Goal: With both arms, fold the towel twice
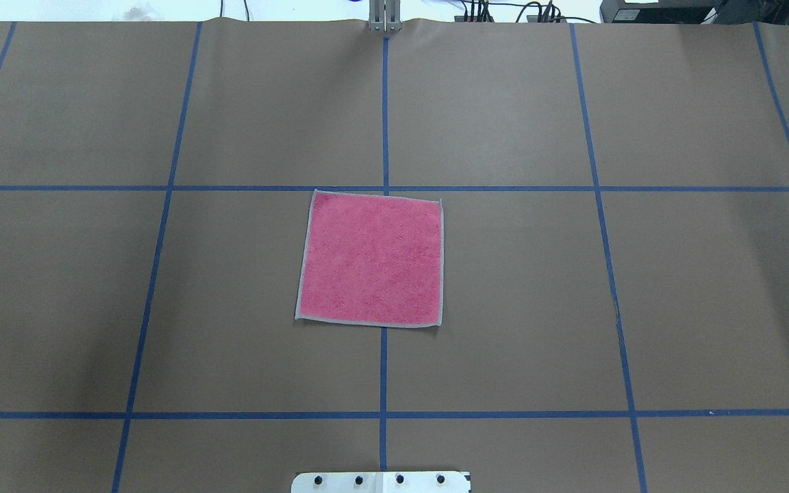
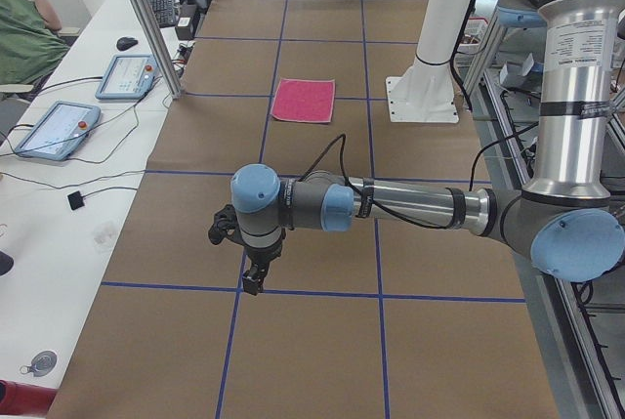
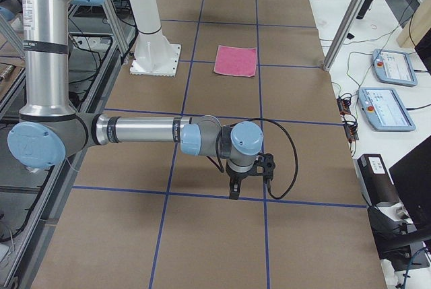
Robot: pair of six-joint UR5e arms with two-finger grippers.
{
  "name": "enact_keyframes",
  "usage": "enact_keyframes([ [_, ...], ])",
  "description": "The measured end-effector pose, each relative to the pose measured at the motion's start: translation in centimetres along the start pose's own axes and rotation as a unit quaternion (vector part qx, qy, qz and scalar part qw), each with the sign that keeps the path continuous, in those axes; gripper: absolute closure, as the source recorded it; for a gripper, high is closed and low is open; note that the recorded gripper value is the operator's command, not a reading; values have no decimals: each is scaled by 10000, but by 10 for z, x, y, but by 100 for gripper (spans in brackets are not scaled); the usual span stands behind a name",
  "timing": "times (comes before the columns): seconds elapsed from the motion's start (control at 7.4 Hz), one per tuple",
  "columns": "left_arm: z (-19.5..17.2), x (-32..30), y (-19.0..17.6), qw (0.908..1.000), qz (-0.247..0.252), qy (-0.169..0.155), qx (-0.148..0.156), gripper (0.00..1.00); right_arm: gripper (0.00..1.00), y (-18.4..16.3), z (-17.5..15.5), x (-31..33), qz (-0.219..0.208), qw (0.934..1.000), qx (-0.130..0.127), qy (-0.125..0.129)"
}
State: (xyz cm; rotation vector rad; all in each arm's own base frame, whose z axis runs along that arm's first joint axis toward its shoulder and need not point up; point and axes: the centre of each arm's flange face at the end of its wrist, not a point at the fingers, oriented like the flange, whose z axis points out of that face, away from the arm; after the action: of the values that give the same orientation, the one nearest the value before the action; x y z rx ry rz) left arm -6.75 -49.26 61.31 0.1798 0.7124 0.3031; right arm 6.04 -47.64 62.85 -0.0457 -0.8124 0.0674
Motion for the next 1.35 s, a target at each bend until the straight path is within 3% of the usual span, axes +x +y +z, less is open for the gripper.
enact_keyframes([
  [0.41,-4,59,-74,9998,-182,20,125,0,0,-50,-22,-68,197,9996,219,-54],
  [0.81,-16,199,-180,9972,-508,340,435,0,0,-93,-48,-150,-150,9987,480,-86],
  [1.08,-9,299,-217,9870,-1334,788,436,0,0,-94,-55,-177,17,9977,433,-514],
  [1.35,22,392,-216,9669,-2073,1388,536,0,0,-81,-47,-197,196,9949,492,-862],
])
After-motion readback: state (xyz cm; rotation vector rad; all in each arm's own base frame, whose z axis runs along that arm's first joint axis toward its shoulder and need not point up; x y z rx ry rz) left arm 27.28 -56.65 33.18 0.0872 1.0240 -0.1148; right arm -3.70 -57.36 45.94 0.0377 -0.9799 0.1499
